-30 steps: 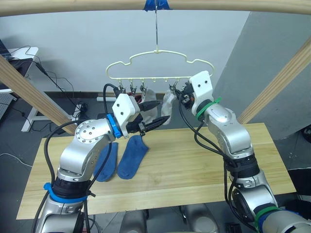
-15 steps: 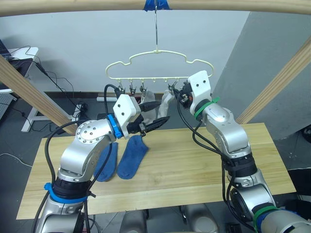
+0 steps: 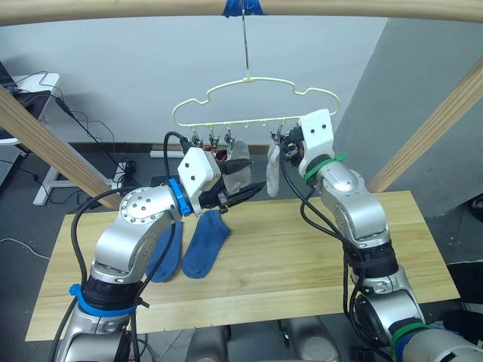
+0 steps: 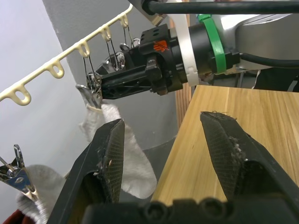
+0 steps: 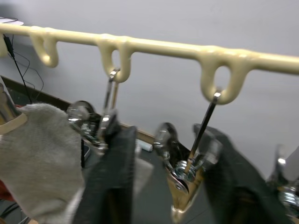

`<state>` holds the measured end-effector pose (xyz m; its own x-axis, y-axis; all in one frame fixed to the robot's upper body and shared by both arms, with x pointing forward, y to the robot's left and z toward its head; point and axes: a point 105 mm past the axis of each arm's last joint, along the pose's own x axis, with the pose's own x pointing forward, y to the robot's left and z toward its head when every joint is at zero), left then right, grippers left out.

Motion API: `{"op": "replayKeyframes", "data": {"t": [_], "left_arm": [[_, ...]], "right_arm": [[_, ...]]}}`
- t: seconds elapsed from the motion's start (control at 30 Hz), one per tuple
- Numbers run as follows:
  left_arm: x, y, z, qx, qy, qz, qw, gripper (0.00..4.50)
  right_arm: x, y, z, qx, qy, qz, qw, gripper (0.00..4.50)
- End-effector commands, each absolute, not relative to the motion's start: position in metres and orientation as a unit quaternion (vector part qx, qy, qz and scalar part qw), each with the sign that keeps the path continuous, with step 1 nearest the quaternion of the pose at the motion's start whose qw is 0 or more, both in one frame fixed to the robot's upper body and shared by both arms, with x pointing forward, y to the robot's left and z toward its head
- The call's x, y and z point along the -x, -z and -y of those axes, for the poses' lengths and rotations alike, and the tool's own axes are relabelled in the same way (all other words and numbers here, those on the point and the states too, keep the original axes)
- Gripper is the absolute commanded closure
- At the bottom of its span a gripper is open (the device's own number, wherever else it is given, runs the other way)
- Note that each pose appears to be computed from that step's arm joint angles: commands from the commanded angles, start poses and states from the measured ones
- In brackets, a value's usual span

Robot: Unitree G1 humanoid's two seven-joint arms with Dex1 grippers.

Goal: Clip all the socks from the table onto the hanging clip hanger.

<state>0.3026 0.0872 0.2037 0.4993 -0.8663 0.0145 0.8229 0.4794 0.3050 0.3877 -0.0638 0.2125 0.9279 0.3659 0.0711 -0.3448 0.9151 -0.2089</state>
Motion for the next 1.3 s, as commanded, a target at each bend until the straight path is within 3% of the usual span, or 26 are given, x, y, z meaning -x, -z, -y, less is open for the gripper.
{"op": "replayKeyframes", "data": {"t": [0.03, 1.3], "left_arm": [[-0.295, -0.212, -0.082, -0.137, 0.503, 0.104, 0.847, 1.67], [-0.293, -0.206, -0.082, -0.136, 0.507, 0.098, 0.846, 1.67]], "right_arm": [[-0.382, -0.226, 0.064, 0.091, -0.179, 0.08, 0.976, 3.3], [-0.38, -0.237, 0.061, 0.101, -0.181, 0.115, 0.972, 3.3]]}}
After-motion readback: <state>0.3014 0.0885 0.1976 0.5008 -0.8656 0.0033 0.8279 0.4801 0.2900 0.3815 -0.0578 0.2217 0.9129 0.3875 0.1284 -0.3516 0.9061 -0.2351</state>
